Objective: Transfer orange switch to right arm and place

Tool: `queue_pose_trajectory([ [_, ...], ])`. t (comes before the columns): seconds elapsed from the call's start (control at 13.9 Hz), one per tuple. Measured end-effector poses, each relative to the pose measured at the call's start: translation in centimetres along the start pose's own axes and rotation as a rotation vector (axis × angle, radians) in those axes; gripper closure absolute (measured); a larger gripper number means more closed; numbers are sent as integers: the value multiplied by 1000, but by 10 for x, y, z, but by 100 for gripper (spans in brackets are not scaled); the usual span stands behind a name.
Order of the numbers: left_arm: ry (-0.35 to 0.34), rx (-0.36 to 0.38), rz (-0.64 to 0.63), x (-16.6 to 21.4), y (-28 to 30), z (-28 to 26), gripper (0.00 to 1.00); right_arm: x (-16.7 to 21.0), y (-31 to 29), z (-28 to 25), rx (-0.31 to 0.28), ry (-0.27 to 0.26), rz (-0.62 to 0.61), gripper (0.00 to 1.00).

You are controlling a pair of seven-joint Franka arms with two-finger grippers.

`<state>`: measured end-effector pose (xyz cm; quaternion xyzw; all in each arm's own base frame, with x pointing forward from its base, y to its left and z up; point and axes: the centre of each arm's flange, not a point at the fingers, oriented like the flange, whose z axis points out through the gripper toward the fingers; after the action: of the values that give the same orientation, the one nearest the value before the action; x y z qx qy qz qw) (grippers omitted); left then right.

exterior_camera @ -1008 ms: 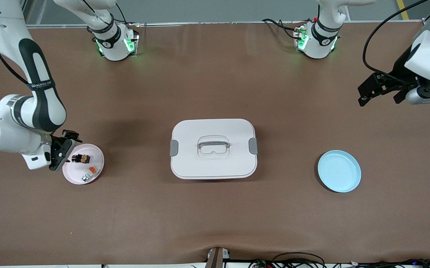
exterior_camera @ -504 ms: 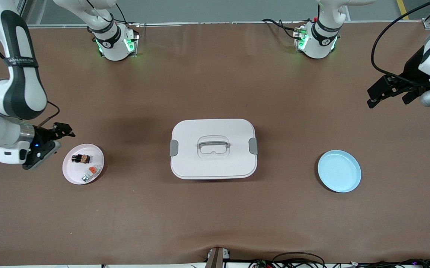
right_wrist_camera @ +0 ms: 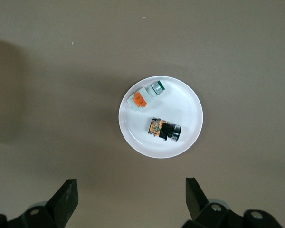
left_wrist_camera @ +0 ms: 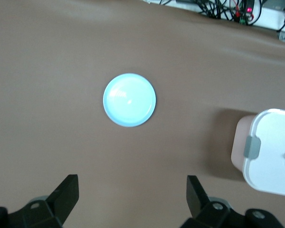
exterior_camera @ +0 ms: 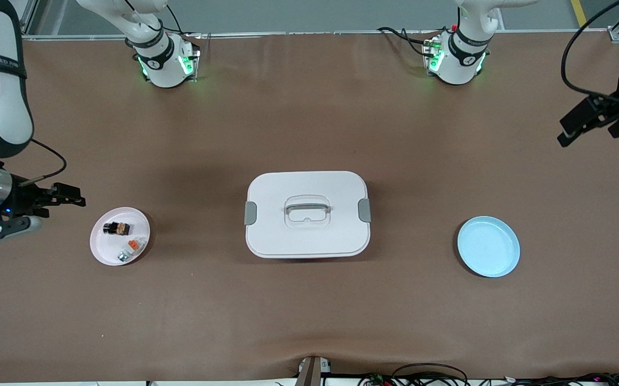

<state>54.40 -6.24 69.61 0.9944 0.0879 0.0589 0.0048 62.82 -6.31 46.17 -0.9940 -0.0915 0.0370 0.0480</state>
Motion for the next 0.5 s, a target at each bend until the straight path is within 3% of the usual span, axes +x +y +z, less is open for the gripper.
queue_pose_trajectory([
  [0.22, -21, 4, 0, -1, 0, 7, 0, -7, -13, -38, -26, -8, 58, 0],
  [0.5, -88, 17, -6, 8, -2, 43, 0, -23, -10, -82, -48, -64, 79, 0],
])
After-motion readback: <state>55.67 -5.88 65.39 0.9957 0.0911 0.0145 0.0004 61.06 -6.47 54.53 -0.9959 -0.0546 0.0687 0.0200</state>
